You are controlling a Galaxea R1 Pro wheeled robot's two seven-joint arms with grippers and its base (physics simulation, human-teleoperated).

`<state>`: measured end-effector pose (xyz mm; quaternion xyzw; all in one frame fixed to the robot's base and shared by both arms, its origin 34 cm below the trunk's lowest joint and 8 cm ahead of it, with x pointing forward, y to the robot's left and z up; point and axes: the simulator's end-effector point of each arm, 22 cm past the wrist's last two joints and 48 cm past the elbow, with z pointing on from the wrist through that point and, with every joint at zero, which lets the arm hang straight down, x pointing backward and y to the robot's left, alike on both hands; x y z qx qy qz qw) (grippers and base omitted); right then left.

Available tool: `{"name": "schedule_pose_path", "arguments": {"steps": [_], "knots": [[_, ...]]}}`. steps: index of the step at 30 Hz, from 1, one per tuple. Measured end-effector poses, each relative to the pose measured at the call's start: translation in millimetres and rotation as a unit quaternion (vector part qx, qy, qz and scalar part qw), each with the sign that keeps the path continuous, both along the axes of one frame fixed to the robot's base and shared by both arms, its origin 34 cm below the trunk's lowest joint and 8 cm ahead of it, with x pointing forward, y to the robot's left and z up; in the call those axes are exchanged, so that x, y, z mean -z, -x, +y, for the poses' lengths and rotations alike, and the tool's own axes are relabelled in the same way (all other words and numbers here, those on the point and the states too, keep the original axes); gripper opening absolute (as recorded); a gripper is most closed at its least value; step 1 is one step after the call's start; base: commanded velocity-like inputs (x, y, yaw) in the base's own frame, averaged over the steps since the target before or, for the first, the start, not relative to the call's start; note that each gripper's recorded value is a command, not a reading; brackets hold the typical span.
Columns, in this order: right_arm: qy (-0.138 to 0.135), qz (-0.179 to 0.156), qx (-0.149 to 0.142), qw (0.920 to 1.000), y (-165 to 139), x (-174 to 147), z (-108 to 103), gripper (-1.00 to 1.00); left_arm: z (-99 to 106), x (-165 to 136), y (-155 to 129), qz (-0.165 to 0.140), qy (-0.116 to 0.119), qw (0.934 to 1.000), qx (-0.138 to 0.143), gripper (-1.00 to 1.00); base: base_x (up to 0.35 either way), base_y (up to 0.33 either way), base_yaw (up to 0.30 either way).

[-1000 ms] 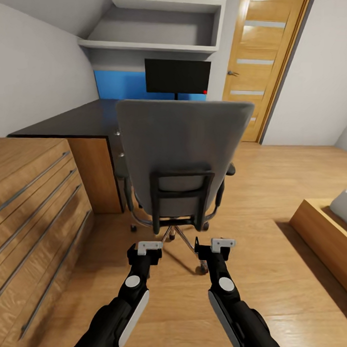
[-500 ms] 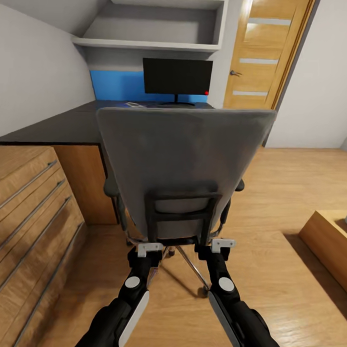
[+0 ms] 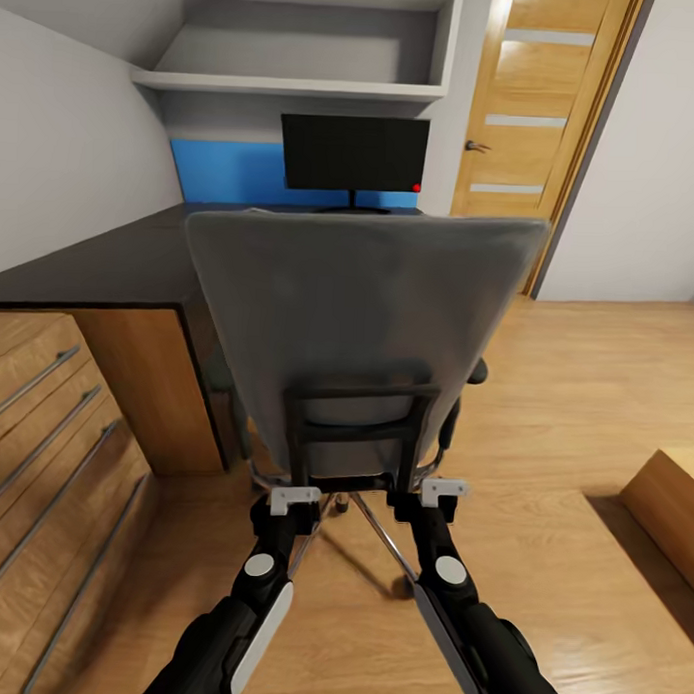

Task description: In the bedroom, organize the workspace by keeping the computer under the desk, ensuring the monitor is on the desk, placing the keyboard on the desk next to the monitor, placing the mouse on the desk next to the keyboard, moving the folder from the swivel chair onto the desk next to the mouse, stacking the notebook on top of the folder with the pen on top of the notebook, and positioning the swivel chair next to the desk.

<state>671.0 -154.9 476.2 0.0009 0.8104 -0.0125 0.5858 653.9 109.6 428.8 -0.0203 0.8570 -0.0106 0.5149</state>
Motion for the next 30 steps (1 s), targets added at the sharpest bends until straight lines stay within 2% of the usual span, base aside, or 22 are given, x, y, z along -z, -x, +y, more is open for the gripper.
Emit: {"name": "schedule_pose_path", "arguments": {"steps": [7, 10, 16, 30], "knots": [[0.006, -0.001, -0.014, 0.9999, 2, 0, 11, 1.00, 11, 2, -1, 0.000, -0.011, 0.9999, -0.002, 1.00, 0.325, -0.007, 0.000], [0.015, 0.008, -0.017, 0.9997, 6, 12, 11, 1.00, 11, 2, 0, 0.000, -0.011, 0.9999, -0.003, 1.00, 0.325, -0.063, 0.000], [0.005, -0.010, -0.014, 0.9998, 5, 10, 11, 1.00, 12, 2, -1, 0.000, -0.012, 0.9999, -0.002, 1.00, 0.325, -0.070, 0.000], [0.008, -0.012, -0.017, 0.9997, 5, 9, 13, 1.00, 13, 2, -1, 0.000, -0.011, 0.9999, -0.004, 1.00, 0.325, -0.071, 0.000]]}}
